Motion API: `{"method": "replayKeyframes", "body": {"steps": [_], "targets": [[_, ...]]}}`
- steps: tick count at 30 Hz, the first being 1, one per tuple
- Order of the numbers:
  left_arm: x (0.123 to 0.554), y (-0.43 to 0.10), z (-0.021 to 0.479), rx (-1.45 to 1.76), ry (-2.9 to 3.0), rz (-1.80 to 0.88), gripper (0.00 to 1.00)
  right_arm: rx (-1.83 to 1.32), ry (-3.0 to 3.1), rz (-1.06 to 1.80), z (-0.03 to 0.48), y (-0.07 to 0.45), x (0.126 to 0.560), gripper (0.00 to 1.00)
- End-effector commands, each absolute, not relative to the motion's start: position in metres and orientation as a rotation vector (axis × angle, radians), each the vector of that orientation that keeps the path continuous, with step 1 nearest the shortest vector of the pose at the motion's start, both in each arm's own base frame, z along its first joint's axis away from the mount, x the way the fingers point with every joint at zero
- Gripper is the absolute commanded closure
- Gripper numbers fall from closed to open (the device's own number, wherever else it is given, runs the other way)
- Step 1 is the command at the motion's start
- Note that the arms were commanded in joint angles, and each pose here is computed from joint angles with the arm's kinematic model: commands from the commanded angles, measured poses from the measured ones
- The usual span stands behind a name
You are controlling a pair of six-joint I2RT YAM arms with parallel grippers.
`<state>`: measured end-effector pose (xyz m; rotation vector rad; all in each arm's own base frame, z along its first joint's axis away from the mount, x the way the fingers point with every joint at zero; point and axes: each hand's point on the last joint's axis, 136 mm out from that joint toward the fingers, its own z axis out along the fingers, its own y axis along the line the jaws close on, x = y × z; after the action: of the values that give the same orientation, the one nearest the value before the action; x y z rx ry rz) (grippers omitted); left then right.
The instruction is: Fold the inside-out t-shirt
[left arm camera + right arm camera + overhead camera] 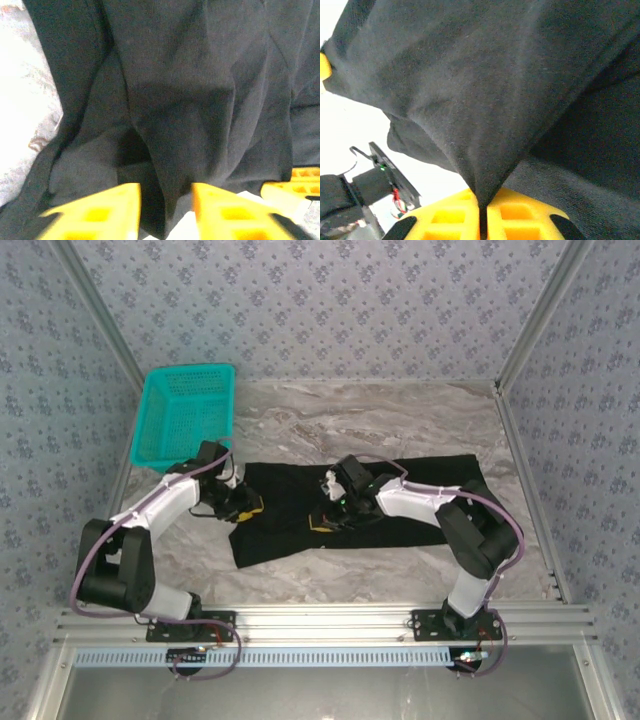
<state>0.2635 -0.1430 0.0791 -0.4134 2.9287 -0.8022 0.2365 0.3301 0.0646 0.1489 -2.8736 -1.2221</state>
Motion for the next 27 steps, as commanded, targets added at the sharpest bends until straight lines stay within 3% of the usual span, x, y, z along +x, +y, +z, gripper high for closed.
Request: {"method": "replayKeyframes", "body": {"steps": [1,4,9,13,17,21,27], "targets": [[0.264,-0.144,0.077,-0.349,2.909,-0.836,0.55,0.055,-2.805,-1.29,0.071,0.328,0.24,0.88],[0.258,-0.148,0.071,-0.325,2.893,-0.889,0.47,0.038,-2.796,-1.266,0.068,0.326,0.24,0.88],[0.252,-0.165,0.067,-0.223,2.858,-1.032,0.42,0.044,-2.782,-1.279,0.066,0.331,0.241,0.87],[0.247,-0.175,0.069,-0.108,2.816,-1.028,0.29,0.053,-2.788,-1.269,0.066,0.331,0.241,0.87],[0.246,-0.184,0.068,-0.028,2.796,-1.025,0.26,0.054,-2.791,-1.257,0.065,0.33,0.24,0.87],[0.245,-0.191,0.069,0.015,2.791,-1.035,0.27,0.061,-2.796,-1.255,0.066,0.329,0.239,0.87],[0.223,-0.19,0.083,-0.043,2.902,-1.084,0.5,0.071,-2.805,-1.283,0.078,0.329,0.242,0.87]]}}
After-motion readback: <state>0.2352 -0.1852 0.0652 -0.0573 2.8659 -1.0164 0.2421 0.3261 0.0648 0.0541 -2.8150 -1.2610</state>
